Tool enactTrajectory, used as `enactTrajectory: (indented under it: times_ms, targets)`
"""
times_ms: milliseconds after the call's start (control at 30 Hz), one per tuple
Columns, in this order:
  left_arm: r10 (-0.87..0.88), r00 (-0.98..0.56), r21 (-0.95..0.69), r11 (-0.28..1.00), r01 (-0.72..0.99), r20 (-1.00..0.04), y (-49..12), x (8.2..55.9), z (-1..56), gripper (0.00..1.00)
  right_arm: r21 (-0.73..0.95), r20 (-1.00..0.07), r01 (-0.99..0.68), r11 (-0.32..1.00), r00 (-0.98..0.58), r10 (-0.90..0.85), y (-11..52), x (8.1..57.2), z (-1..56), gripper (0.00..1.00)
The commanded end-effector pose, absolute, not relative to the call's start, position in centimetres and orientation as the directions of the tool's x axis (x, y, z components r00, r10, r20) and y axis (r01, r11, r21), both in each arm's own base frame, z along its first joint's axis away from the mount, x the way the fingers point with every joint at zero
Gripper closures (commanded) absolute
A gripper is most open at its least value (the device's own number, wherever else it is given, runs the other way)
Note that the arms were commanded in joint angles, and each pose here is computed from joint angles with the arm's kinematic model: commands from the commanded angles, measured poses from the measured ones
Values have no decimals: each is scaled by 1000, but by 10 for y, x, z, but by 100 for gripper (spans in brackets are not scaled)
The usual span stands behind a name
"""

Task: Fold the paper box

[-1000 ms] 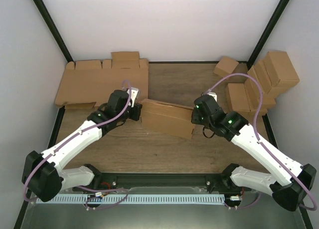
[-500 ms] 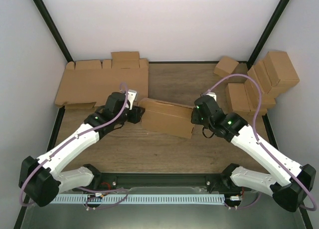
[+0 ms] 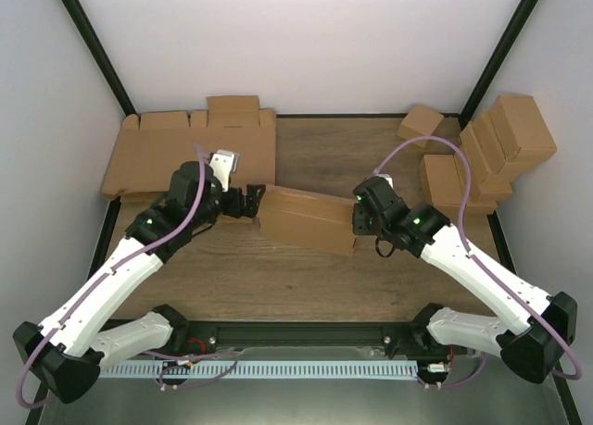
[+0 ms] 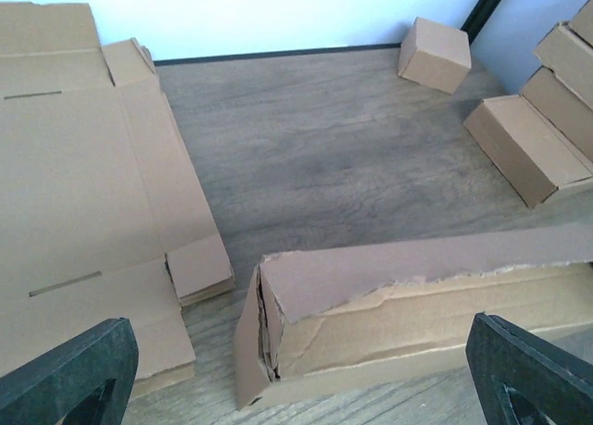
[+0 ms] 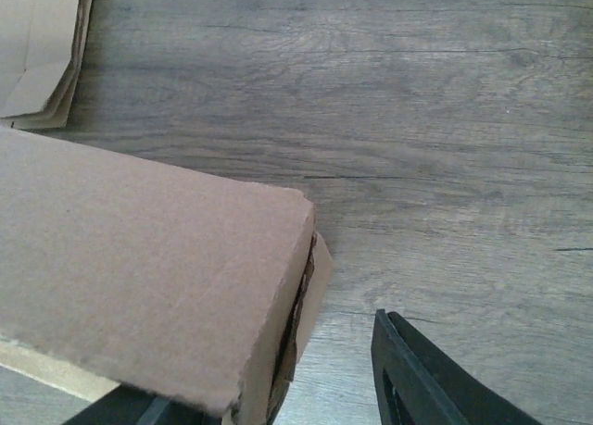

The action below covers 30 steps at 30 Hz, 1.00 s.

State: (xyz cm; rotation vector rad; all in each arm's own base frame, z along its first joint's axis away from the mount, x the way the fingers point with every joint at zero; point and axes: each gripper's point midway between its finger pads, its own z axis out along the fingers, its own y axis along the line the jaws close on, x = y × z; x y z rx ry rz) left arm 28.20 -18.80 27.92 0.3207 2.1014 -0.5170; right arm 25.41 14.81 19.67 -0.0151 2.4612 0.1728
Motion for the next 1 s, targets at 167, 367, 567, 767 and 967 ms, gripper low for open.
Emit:
enactTrajectory:
  times_ms: [167,367,567,767,967]
  targets:
    - [-44,-587,-250,929,274,-808,-169,293,287,0,110,-627,-110,988,-779,-17,147,246,226,45]
    - [-78,-643,-271,940,208,-762,-166,300,281,0,133,-600,-174,976,-798,-61,153,236,231,32]
    - [-74,-645,-271,939,211,-760,-164,298,284,0,133,-595,-202,970,-799,-85,149,226,243,1]
    - [-44,-629,-257,933,252,-776,-167,296,291,0,163,-628,-255,953,-772,-99,155,224,273,0]
    - [-86,-642,-315,915,251,-761,-167,302,290,0,126,-657,-258,958,-745,-114,154,237,280,0]
